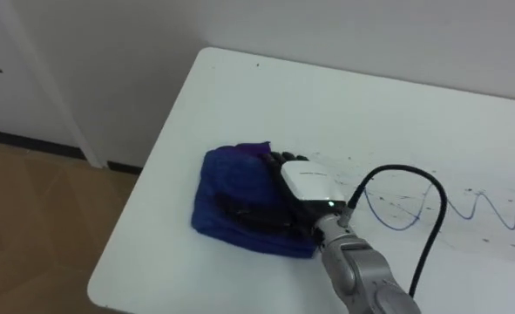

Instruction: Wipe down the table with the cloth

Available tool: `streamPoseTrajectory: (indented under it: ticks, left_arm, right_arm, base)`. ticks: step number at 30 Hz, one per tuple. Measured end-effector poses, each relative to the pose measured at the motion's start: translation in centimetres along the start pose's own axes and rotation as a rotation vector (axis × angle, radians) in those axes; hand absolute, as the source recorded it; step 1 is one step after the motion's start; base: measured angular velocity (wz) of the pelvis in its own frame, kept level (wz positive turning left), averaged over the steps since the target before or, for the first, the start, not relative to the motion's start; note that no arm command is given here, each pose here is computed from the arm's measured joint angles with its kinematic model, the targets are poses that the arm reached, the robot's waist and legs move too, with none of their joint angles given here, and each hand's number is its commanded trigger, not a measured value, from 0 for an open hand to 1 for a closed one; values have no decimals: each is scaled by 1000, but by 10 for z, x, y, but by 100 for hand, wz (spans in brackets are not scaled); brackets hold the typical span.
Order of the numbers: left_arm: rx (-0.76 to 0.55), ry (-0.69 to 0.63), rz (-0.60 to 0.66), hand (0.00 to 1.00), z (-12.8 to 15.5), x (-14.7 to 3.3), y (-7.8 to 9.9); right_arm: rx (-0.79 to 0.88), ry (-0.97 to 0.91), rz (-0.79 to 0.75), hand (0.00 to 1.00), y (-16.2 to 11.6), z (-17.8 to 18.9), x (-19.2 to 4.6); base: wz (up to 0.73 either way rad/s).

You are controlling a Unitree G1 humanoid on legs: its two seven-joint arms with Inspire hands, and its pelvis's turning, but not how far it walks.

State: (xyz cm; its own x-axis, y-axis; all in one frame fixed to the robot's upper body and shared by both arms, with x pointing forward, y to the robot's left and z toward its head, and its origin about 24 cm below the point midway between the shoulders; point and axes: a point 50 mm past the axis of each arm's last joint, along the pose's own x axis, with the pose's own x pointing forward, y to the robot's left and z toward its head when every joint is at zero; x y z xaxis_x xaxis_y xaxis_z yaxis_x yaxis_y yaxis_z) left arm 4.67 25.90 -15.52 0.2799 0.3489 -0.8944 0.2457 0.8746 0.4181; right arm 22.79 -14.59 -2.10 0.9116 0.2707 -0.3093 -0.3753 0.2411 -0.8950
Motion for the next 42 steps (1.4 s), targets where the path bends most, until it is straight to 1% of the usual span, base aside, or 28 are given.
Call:
streamPoseTrajectory:
  ticks: [4,5,6,7,10,16,18,21,26,31,34,37,39,42]
  left_arm:
    - [10,-4,-11,0,1,0,-1]
    - [13,-4,-14,0,1,0,-1]
    - [14,-2,-17,0,0,0,-2]
    - [15,-1,-18,0,0,0,-2]
    - [19,-2,-17,0,0,0,-2]
    - [37,-2,3,0,-1,0,-1]
    - [89,-4,11,0,-1,0,0]
    - [121,2,22,0,-3,0,1]
    - [137,10,21,0,-3,0,0]
    - [140,14,9,0,-3,-1,-4]
    - [145,15,4,0,-3,-1,-7]
    - [129,19,-14,0,-1,-2,-13]
    - [119,17,-22,0,1,-2,-16]
    - [109,-2,-12,0,9,0,-13]
  right_arm:
    - [-70,9,-1,0,6,-4,-4]
    - [-88,15,-5,56,8,-6,-6]
    - [-103,26,-4,97,13,-8,-9]
    - [-113,28,-4,100,15,-9,-10]
    - [-144,29,-27,100,20,-11,-12]
    - [-132,30,-141,100,20,-15,-15]
    - [-123,29,-177,100,23,-16,-20]
    - [-115,51,-213,100,29,-20,-26]
    - [-105,103,-224,100,29,-31,-27]
    - [-84,132,-219,100,31,-36,-27]
    - [-46,144,-223,100,29,-34,-22]
    - [21,154,-199,100,22,-27,-14]
    - [105,151,-152,100,13,-16,-4]
    - [190,139,-102,100,-1,-11,13]
  base:
    - [10]
    - [8]
    - [8]
    - [8]
    - [1]
    - [-2]
    - [0]
    - [0]
    - [0]
    - [1]
    - [0]
    - [-10]
    - [-23]
    - [-9]
